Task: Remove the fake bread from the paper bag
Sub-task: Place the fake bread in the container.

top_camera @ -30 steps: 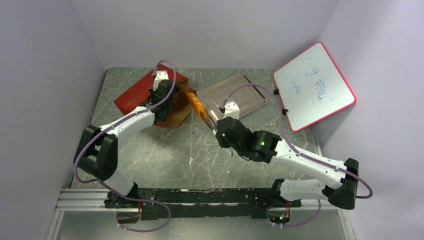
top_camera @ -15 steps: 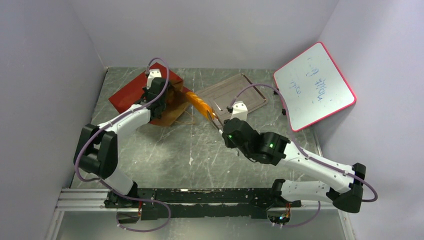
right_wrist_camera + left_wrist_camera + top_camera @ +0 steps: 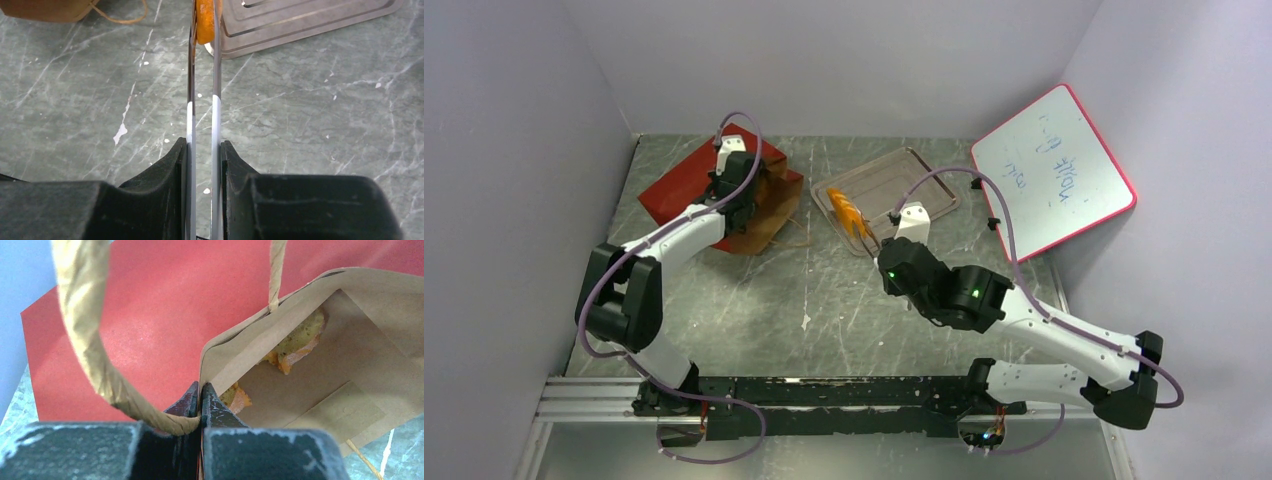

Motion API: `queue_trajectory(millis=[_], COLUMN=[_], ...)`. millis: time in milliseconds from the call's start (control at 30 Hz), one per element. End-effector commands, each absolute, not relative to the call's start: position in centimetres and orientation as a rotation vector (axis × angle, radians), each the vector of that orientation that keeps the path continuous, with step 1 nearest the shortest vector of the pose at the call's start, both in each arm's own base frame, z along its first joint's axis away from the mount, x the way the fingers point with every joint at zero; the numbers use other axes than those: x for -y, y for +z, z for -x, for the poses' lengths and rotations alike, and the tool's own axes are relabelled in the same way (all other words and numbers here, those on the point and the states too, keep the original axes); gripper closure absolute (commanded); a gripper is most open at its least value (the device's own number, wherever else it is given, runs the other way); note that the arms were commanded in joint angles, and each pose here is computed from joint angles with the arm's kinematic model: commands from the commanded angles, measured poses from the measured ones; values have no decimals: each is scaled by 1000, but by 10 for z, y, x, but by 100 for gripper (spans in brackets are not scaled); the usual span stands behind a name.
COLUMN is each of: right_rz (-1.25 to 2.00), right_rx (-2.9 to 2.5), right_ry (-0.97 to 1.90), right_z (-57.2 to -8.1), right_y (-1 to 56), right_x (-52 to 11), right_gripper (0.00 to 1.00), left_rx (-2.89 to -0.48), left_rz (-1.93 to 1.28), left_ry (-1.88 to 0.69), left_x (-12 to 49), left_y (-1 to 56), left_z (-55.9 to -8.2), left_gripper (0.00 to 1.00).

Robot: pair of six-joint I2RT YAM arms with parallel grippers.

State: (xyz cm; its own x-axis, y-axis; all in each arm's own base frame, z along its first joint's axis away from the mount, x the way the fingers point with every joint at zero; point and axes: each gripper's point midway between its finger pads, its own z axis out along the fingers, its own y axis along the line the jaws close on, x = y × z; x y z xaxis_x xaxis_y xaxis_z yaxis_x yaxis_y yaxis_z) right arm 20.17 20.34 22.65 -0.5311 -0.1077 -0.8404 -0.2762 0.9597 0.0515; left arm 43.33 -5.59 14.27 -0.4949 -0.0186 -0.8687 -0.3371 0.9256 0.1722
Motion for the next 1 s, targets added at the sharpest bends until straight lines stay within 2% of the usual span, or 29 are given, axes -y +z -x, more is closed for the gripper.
queue_trajectory(millis=[0,300,533,800,967], right_rz=[178,153,93,-67,-191], right_rx=[-2051,-1997,-1957,-1991,-1990], right_ry=[236,116,117,236,412], right_z=[-210,-237,-278,-326,-341], right_y=[255,254,250,223,209], right_x=[-198,-187,-165,-115,-91], right_gripper=[100,100,100,100,100], left_rx=[-2036,-2012,-2008,-2010,-2011], left_rz=[269,277,284,281,278], left_ry=[403,370,348,330,328], left_x=[50,50,51,53,53], left_y=[156,172,176,177,177], left_z=[-441,-438,-434,-430,-429], left_gripper=[93,93,93,93,93])
